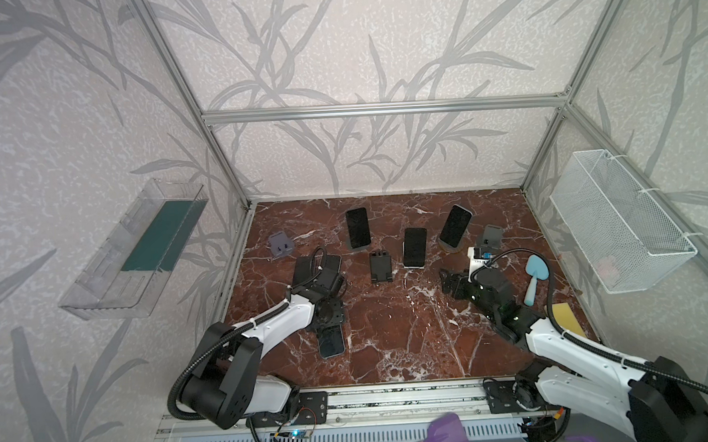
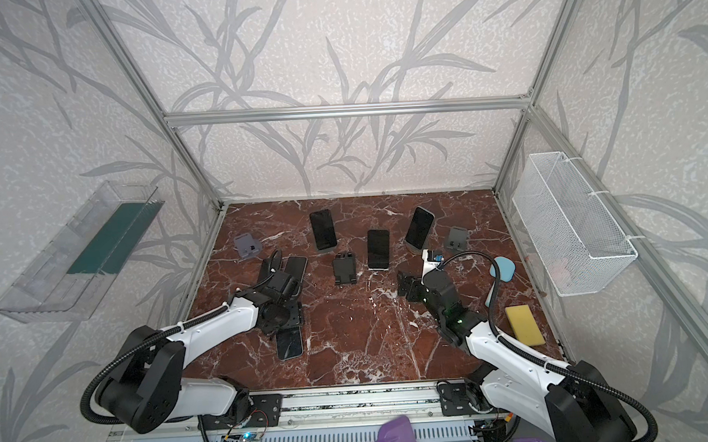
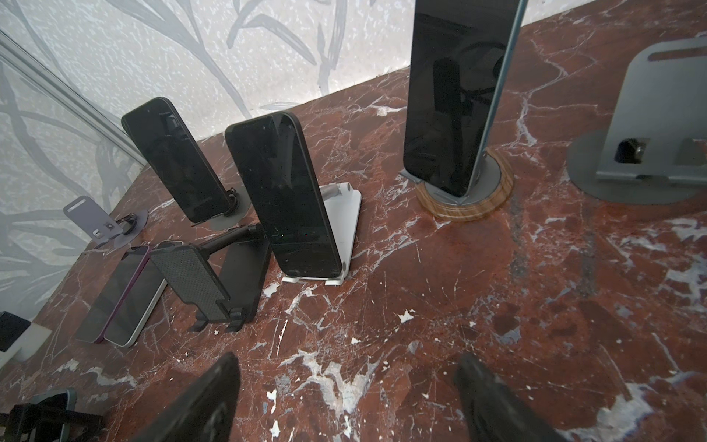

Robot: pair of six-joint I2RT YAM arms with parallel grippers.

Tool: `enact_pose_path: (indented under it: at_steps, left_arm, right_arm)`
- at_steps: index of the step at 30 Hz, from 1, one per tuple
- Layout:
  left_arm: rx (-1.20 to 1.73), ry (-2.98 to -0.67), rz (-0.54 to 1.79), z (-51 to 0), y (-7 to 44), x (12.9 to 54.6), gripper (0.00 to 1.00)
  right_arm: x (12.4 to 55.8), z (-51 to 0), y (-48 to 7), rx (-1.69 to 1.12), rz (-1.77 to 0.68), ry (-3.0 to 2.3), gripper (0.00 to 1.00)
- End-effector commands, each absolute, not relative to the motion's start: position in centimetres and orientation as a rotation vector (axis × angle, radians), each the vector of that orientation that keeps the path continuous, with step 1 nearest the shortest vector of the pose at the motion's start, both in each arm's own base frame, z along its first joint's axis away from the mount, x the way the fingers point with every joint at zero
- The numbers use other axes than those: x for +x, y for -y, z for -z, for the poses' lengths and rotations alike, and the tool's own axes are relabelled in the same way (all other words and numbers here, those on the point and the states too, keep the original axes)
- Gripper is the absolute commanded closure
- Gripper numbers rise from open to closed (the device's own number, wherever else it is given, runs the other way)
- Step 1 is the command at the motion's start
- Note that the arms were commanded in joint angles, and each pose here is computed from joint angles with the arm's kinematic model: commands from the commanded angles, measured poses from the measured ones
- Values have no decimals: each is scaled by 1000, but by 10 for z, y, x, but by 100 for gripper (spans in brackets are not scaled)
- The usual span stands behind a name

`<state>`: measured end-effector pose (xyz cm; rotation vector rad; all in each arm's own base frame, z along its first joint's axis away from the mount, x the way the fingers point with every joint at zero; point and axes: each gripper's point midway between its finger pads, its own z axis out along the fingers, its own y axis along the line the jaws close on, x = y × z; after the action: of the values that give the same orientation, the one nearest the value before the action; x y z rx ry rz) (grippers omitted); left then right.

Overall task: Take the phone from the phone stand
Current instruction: 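Lower the teal-framed phone flat onto the table beside the pink-cased phone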

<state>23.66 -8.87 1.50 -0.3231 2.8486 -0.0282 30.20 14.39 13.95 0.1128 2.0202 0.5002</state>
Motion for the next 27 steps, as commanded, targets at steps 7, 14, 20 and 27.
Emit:
enact_pose_path:
  at_steps: [7,14,20,27]
  left_arm:
    - [-371,-2930,-66,7,76,215,25]
    - [-366,-2934,-71,8,77,215,22]
    - [-364,-2932,-58,6,78,217,22]
    - [-341,-2946,-46,4,82,214,21]
  right_arm:
    - [302,-143,-146,111,-517,-1998,12]
    - [302,-144,-146,112,-517,-1995,12]
    - [302,-142,-146,111,-517,-1999,12]
    - [303,-143,-146,112,-521,-1997,12]
